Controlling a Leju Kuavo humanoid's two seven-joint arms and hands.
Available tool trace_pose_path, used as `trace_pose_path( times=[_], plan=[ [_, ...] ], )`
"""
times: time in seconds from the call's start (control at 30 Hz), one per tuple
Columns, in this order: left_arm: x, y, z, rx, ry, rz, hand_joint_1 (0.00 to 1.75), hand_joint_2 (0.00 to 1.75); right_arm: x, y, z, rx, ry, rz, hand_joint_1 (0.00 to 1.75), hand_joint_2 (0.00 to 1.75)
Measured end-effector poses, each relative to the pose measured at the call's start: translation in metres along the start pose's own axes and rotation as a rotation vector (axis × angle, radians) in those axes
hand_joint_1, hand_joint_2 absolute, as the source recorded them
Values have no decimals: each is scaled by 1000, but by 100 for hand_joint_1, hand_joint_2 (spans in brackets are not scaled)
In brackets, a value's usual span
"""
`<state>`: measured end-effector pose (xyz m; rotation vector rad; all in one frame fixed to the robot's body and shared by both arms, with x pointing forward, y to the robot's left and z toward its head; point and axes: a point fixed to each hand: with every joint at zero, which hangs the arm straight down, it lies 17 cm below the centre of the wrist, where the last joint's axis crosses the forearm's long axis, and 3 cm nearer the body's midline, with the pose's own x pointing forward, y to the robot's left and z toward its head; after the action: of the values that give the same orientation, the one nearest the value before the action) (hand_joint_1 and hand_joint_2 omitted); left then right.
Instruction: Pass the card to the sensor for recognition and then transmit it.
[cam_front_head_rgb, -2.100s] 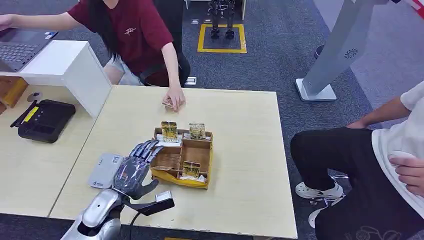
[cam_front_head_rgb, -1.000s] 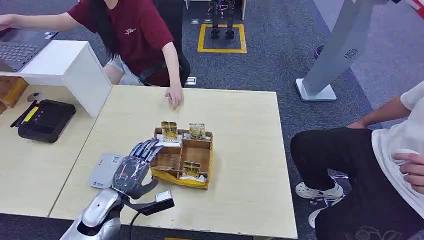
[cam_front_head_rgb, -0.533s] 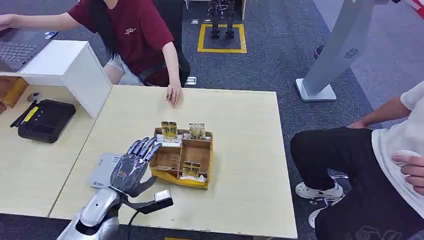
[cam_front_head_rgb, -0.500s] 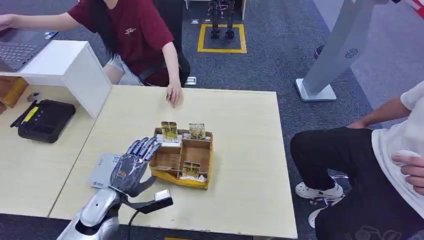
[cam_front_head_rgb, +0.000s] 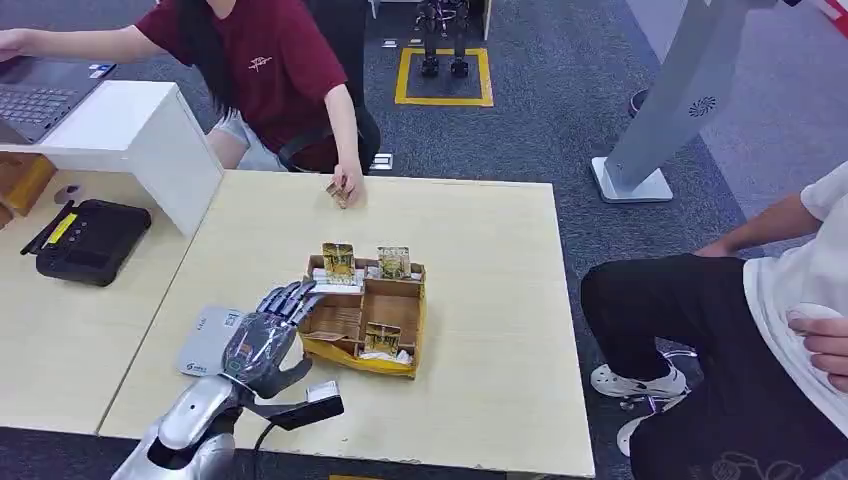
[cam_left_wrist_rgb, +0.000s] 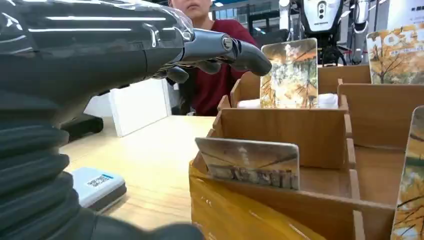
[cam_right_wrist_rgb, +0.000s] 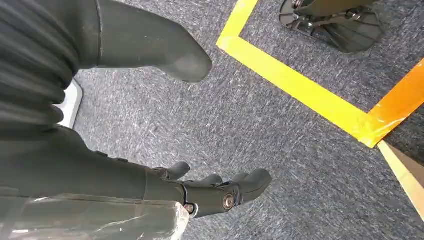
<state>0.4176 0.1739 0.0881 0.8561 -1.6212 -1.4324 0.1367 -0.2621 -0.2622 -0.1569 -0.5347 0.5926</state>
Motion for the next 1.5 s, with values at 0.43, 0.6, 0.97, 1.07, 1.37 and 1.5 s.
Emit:
trace_pose_path(
  times=[0.43,0.6,0.97,1.07,1.37,1.5],
  plan=[
    [-5,-1,0,-17,-2,19,175,175,-1,-1,0,-7,6,3,0,175],
    [-5,-1,0,-21,-3,21,175,175,-1,-1,0,-7,7,4,0,175],
    [-6,-2,2,-25,-10,30,175,175,-1,-1,0,-6,7,7,0,175],
    [-6,-2,2,-27,-9,30,175,175,-1,-1,0,-5,6,6,0,175],
    [-5,-1,2,-24,-12,68,175,175,-2,-1,0,-5,9,8,0,175],
    [-6,9,1,3,-16,89,175,175,-2,-1,0,-4,11,9,0,175]
  ],
)
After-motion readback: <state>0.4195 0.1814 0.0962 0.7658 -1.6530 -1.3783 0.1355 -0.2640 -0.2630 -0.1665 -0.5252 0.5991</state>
